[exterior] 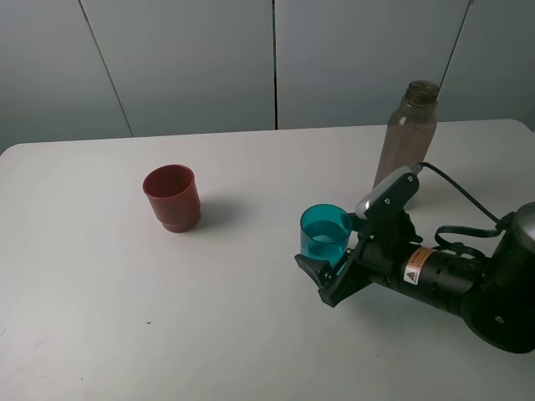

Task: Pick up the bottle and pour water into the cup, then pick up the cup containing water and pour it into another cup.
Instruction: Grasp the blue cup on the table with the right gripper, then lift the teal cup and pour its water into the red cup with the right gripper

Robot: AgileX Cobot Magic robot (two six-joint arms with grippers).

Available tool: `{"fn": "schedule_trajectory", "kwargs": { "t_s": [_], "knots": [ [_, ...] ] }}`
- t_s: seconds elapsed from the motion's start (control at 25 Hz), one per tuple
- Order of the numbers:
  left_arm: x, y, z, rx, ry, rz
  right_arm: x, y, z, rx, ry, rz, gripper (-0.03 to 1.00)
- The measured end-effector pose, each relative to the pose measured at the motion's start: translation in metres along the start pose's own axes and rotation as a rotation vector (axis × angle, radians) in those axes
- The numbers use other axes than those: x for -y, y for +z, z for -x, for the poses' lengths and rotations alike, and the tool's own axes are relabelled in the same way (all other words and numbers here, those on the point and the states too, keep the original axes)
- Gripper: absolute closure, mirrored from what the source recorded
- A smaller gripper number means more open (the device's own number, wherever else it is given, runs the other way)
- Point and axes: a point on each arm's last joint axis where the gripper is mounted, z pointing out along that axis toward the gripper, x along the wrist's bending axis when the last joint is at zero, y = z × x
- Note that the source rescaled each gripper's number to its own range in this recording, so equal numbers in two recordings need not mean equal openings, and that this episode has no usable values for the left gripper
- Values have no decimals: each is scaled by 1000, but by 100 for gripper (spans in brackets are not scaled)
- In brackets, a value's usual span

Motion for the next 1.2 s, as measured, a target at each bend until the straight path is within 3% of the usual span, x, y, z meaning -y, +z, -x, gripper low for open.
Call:
{"fn": "schedule_trajectory", "kwargs": {
  "t_s": [0.84, 0.92, 0.96, 1.0, 1.2],
  "knots": [
    [0, 0, 0, 0, 0, 0, -6, 8, 0, -20, 24, 36, -1],
    [0, 0, 0, 0, 0, 0, -6, 8, 0, -20, 24, 36, 39],
    [0, 0, 0, 0, 0, 0, -6, 8, 0, -20, 24, 36, 77],
    [0, 0, 0, 0, 0, 0, -6, 8, 0, -21, 24, 36, 84],
    [0, 0, 0, 0, 0, 0, -6, 8, 0, -21, 24, 36, 84]
  ]
}}
